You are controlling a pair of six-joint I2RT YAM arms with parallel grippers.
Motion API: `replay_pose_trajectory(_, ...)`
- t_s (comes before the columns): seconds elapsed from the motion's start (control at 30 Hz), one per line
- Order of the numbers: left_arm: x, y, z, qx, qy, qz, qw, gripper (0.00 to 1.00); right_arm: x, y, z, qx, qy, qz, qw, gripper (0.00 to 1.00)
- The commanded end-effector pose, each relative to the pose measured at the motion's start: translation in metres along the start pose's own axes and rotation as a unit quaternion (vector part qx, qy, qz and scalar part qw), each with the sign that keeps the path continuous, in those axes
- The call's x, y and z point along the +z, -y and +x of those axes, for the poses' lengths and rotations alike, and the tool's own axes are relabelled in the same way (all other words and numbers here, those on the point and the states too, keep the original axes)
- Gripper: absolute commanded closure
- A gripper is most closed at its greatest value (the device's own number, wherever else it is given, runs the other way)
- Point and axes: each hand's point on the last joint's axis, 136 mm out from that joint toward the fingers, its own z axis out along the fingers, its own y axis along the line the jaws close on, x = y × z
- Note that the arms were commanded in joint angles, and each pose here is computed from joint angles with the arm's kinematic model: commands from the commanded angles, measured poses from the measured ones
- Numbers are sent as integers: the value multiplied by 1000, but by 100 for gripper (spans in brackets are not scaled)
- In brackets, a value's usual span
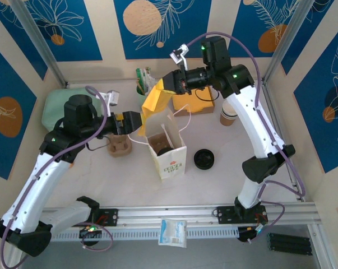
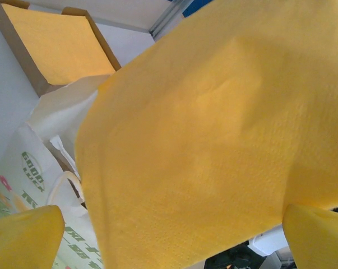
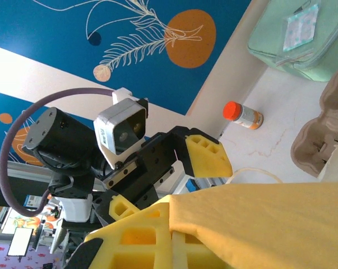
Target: Pack the takeout coffee
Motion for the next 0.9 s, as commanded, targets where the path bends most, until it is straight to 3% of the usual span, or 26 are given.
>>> replay_pose_trajectory(0.0, 6, 8, 4, 1, -11, 24, 1000, 1, -2, 1, 2, -5, -18, -17, 1000, 100)
replay_pose_trajectory(0.33, 16, 8, 10, 7, -24, 21, 999, 1, -6, 4, 9, -17, -35, -8, 999, 100)
replay_pose_trajectory(0.47, 8, 9, 2, 18, -2, 10, 1000, 1, -10, 2, 16, -27, -38, -4, 999, 100)
replay_pose_trajectory(0.7, -22, 5, -20, 30, 85, -39, 995, 1, -16, -4, 26, -45, -42, -9, 998, 100)
replay_pose_trajectory(0.87, -19, 15, -22, 26, 84, -11, 996, 1, -24, -3, 28, -52, -36, -7, 998, 100)
